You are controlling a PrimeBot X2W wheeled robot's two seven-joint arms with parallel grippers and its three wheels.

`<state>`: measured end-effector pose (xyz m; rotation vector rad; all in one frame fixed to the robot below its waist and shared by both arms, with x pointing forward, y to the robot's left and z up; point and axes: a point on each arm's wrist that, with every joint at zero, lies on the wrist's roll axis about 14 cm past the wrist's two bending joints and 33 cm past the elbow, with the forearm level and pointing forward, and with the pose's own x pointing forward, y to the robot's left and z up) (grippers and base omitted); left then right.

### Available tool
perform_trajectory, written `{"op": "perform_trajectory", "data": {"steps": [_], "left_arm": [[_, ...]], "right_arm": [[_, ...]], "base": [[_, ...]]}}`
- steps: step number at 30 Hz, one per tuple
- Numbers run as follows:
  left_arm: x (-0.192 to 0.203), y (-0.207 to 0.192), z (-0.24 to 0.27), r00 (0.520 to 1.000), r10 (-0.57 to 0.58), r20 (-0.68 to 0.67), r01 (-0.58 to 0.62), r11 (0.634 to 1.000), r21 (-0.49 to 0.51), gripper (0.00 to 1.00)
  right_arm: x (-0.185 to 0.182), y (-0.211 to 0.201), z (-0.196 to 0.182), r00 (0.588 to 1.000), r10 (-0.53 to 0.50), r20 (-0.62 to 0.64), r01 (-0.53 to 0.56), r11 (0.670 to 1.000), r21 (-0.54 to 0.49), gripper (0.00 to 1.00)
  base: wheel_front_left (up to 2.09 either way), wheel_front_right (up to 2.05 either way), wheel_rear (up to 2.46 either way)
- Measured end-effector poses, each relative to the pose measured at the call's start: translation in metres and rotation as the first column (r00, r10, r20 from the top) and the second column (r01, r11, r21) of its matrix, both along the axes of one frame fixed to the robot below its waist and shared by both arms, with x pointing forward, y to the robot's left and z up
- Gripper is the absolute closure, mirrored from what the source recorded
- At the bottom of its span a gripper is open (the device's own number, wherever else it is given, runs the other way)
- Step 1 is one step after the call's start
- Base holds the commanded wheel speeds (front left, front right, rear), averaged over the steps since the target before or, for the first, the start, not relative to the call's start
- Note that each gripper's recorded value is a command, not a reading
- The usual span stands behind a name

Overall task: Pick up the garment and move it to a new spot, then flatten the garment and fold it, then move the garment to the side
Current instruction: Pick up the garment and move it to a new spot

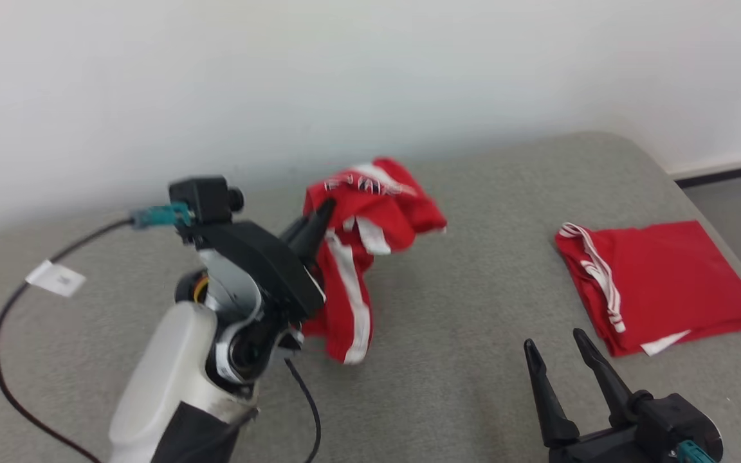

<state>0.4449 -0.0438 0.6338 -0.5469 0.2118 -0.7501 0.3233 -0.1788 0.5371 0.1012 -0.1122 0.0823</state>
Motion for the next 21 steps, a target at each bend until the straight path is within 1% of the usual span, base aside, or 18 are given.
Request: {"op": "perform_trajectory", "data": {"steps": [3, 6, 7, 8, 9, 10, 12, 15, 18, 21], "left_arm": [[0.002, -0.013, -0.039, 0.995, -0.013, -0.1, 0.014, 1.0, 0.009, 1.0], [0.003, -0.022, -0.08, 0.987, -0.003, -0.161, 0.016, 0.997, 0.082, 1.0], [0.003, -0.024, -0.095, 0.983, 0.004, -0.185, 0.017, 0.993, 0.113, 0.62], [0.003, -0.025, -0.108, 0.98, 0.01, -0.197, 0.02, 0.989, 0.148, 0.27], [0.002, -0.026, -0.121, 0.976, 0.016, -0.217, 0.022, 0.985, 0.174, 0.05], [0.002, -0.026, -0.132, 0.972, 0.024, -0.235, 0.022, 0.981, 0.193, 0.0], [0.0, -0.025, -0.152, 0.967, 0.032, -0.251, 0.031, 0.969, 0.244, 0.0], [-0.003, -0.026, -0.162, 0.968, 0.029, -0.248, 0.037, 0.966, 0.256, 0.0], [-0.002, -0.024, -0.156, 0.98, 0.042, -0.196, 0.007, 0.97, 0.243, 0.0], [0.003, -0.018, -0.134, 0.992, 0.074, -0.1, -0.053, 0.98, 0.192, 0.0]], "right_arm": [[-0.001, -0.003, -0.001, 1.0, -0.012, -0.009, 0.012, 1.0, -0.003, 0.0], [0.0, -0.006, -0.001, 1.0, -0.023, -0.01, 0.023, 1.0, -0.005, 0.0], [0.0, -0.008, -0.002, 0.999, -0.029, -0.014, 0.029, 1.0, -0.005, 0.0], [0.001, -0.01, -0.003, 0.999, -0.035, -0.018, 0.035, 0.999, -0.005, 0.0], [0.001, -0.012, -0.004, 0.999, -0.041, -0.019, 0.041, 0.999, -0.005, 0.0], [0.001, -0.013, -0.006, 0.999, -0.046, -0.026, 0.046, 0.999, -0.005, 0.0], [0.001, -0.016, -0.011, 0.998, -0.057, -0.039, 0.057, 0.998, -0.004, 0.0], [0.002, -0.02, -0.015, 0.996, -0.068, -0.051, 0.068, 0.998, -0.003, 0.0], [0.003, -0.02, -0.017, 0.996, -0.068, -0.055, 0.068, 0.998, 0.0, 0.0], [0.004, -0.019, -0.016, 0.997, -0.063, -0.05, 0.063, 0.998, 0.0, 0.0]], "base": [[0.0, 0.0, 0.0], [0.0, 0.0, 0.0], [0.0, 0.0, 0.0], [0.0, 0.0, 0.0], [0.0, 0.0, 0.0], [0.0, 0.0, 0.0], [0.0, 0.0, 0.0], [0.0, 0.0, 0.0], [0.0, 0.0, 0.0], [0.0, 0.0, 0.0]]}}
